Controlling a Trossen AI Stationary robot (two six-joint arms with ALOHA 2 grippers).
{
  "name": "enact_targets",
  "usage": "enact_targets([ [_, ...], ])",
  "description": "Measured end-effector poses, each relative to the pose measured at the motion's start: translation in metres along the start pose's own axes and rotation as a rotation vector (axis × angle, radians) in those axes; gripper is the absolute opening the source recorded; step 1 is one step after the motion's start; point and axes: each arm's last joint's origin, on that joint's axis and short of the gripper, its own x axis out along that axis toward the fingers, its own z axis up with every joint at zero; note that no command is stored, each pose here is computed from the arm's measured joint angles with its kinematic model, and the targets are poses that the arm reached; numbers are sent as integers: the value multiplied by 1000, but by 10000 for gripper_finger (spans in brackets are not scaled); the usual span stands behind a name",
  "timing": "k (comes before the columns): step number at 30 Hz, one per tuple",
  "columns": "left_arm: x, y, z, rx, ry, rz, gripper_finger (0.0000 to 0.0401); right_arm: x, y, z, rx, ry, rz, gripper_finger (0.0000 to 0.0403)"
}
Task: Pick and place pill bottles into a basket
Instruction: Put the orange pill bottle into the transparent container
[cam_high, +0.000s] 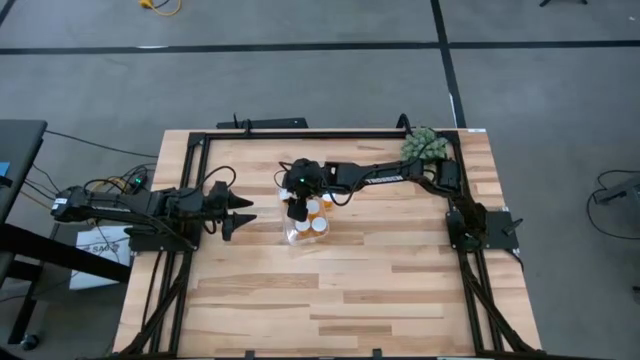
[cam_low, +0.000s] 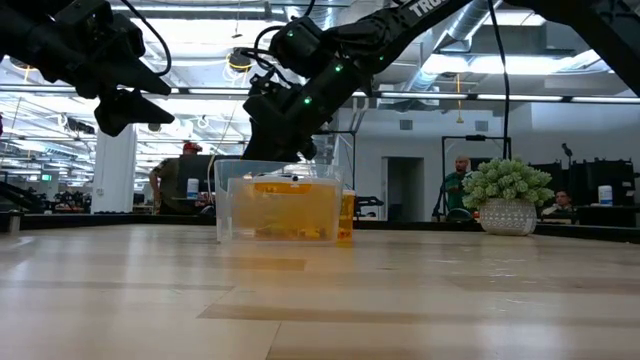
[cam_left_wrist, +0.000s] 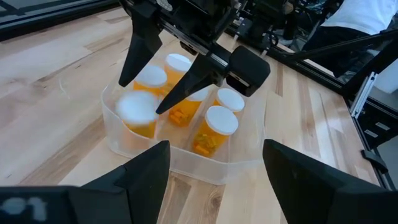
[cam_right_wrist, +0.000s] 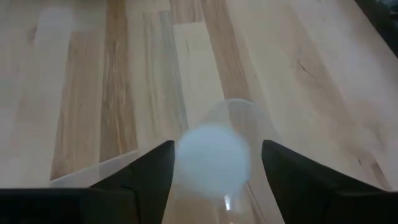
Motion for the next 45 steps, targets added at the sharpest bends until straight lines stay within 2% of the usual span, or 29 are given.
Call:
enact_targets([
  [12, 0, 0, 0, 0, 0, 0, 247, -1, 1, 1, -37, 2, 3, 249],
  [18, 0, 0, 0, 0, 1, -2, 247, -21, 0, 27, -39, 35, -16, 249],
  [25, 0, 0, 0, 0, 1, -2, 247, -61, -14, 45, -48, 288, -74, 249],
  [31, 0, 0, 0, 0, 6, -12, 247, -88, -34, 26, -161, 612, -23, 249],
  [33, 0, 0, 0, 0, 7, -12, 247, -91, -39, 20, -179, 676, 5, 249],
  [37, 0, 0, 0, 0, 7, -12, 247, -85, -44, 14, -190, 668, 64, 249],
  [41, 0, 0, 0, 0, 7, -13, 247, -81, -41, 20, -199, 592, 85, 251],
  [45, 0, 0, 0, 0, 6, -12, 247, -80, -35, 23, -255, 570, 105, 251],
])
